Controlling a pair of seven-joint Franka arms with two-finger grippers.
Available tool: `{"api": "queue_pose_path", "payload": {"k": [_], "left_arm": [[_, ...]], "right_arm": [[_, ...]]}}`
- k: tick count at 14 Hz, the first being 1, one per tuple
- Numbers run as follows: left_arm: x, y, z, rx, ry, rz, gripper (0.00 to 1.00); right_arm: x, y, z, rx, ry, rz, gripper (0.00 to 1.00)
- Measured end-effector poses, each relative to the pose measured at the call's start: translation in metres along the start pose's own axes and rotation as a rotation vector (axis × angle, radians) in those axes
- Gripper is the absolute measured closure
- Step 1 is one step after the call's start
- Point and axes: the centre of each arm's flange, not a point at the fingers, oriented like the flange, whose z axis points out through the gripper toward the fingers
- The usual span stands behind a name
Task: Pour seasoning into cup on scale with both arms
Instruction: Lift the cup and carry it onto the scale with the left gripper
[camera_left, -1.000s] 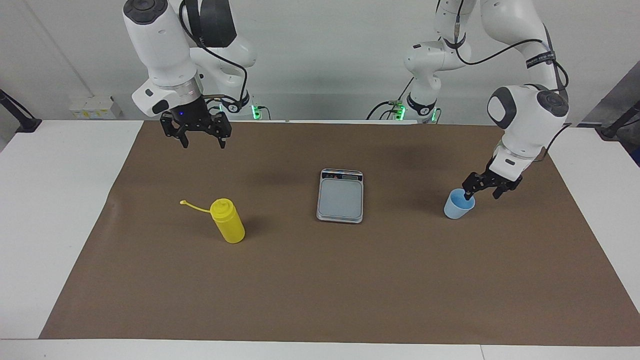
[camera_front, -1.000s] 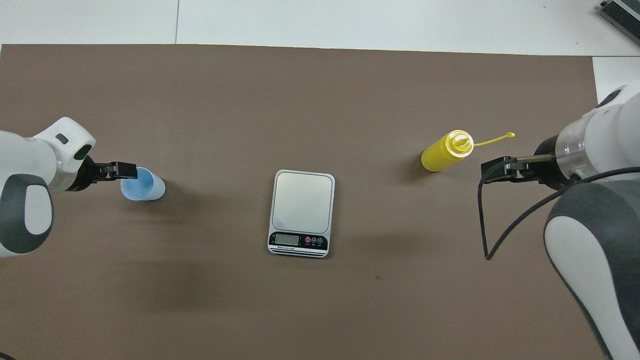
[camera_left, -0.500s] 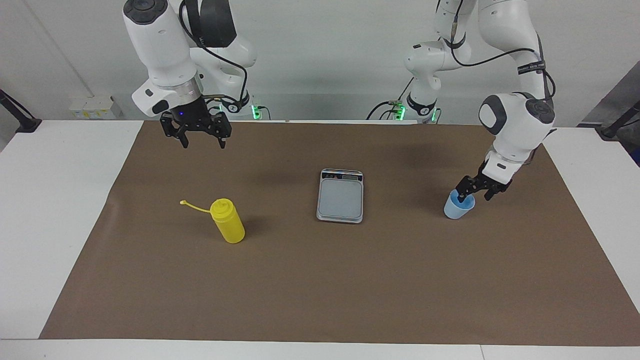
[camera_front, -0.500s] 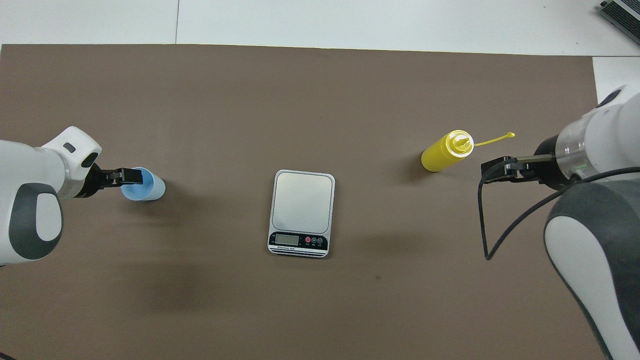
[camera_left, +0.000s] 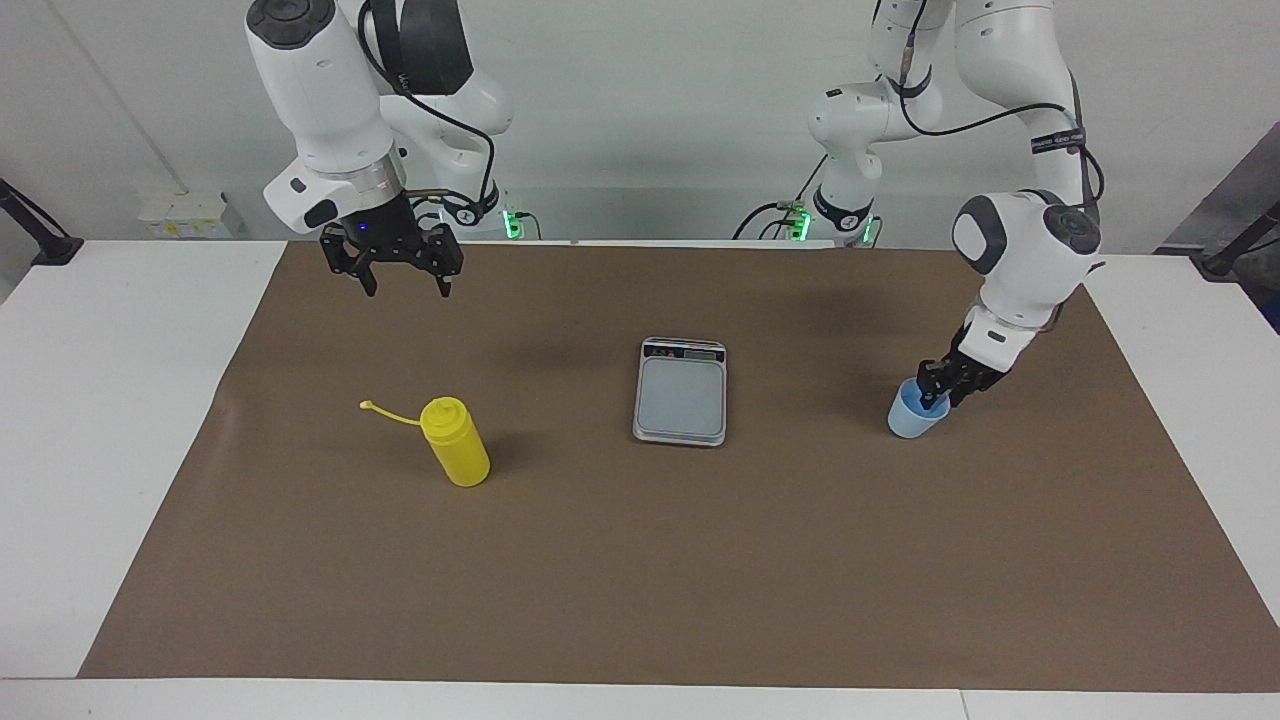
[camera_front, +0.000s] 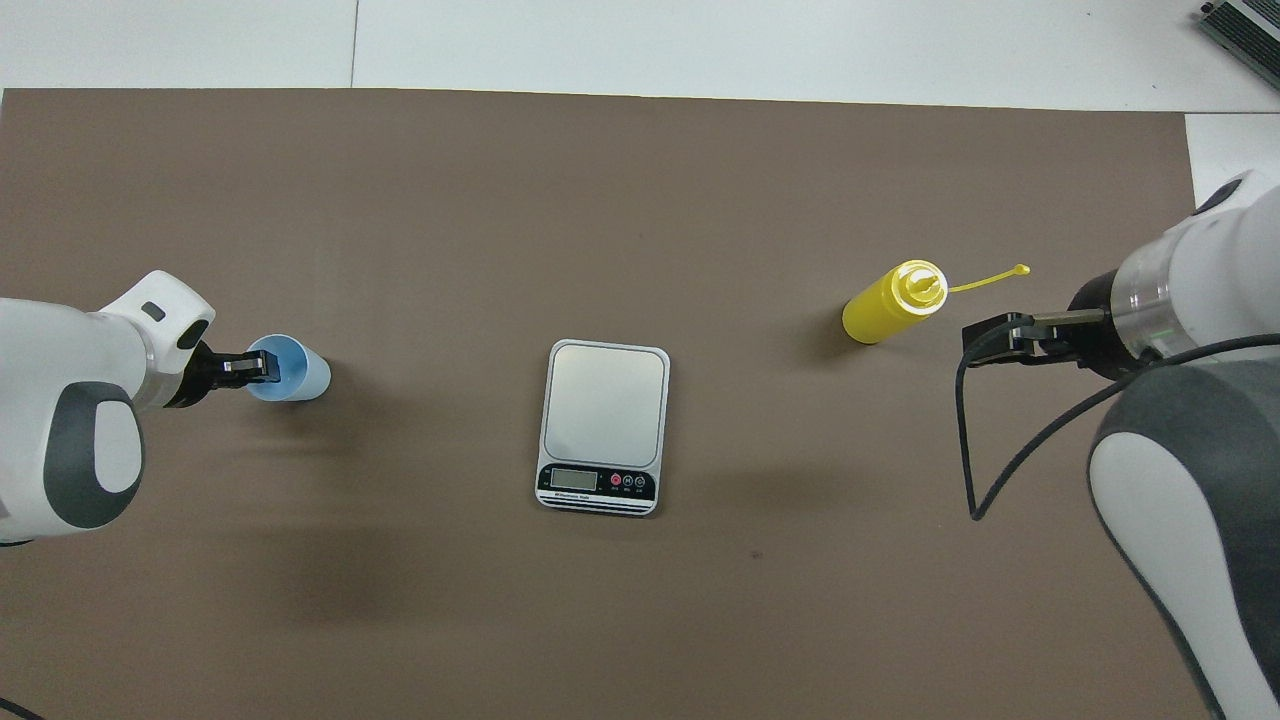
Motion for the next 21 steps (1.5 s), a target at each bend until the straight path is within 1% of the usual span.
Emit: {"api": "queue_pose_path", "payload": {"k": [1,2,3,6,9,10,12,14,17,19,21], "left_arm": [[0.0,0.0,0.0,0.0,0.001,0.001,0.76],[0.0,0.0,0.0,0.0,0.001,0.001,0.9],[0.002,0.001,-0.002,-0.001,0.005,0.001,0.97],[0.013,0.007,-0.02,-0.006,0.004,0.01,0.97],[0.034,0.025,-0.067,-0.018,-0.024,0.03,0.97],[0.037,0.036,-0.08,-0.021,-0.023,0.029,0.97],[0.035,0.071,-0.093,-0.027,-0.015,0.016,0.97],[0.023,0.123,-0.095,-0.035,-0.017,0.012,0.97],[-0.008,0.212,-0.092,-0.051,-0.023,0.024,0.97],[-0.031,0.263,-0.092,-0.073,-0.003,0.022,0.97],[-0.05,0.303,-0.09,-0.1,0.02,0.036,0.97]], "right_arm": [[0.0,0.0,0.0,0.0,0.0,0.0,0.0],[0.0,0.0,0.0,0.0,0.0,0.0,0.0],[0.0,0.0,0.0,0.0,0.0,0.0,0.0],[0.0,0.0,0.0,0.0,0.0,0.0,0.0],[0.0,0.0,0.0,0.0,0.0,0.0,0.0],[0.0,0.0,0.0,0.0,0.0,0.0,0.0],[0.0,0.0,0.0,0.0,0.0,0.0,0.0],[0.0,0.0,0.0,0.0,0.0,0.0,0.0],[0.0,0.0,0.0,0.0,0.0,0.0,0.0],[0.0,0.0,0.0,0.0,0.0,-0.003,0.0],[0.0,0.0,0.0,0.0,0.0,-0.04,0.0]]}}
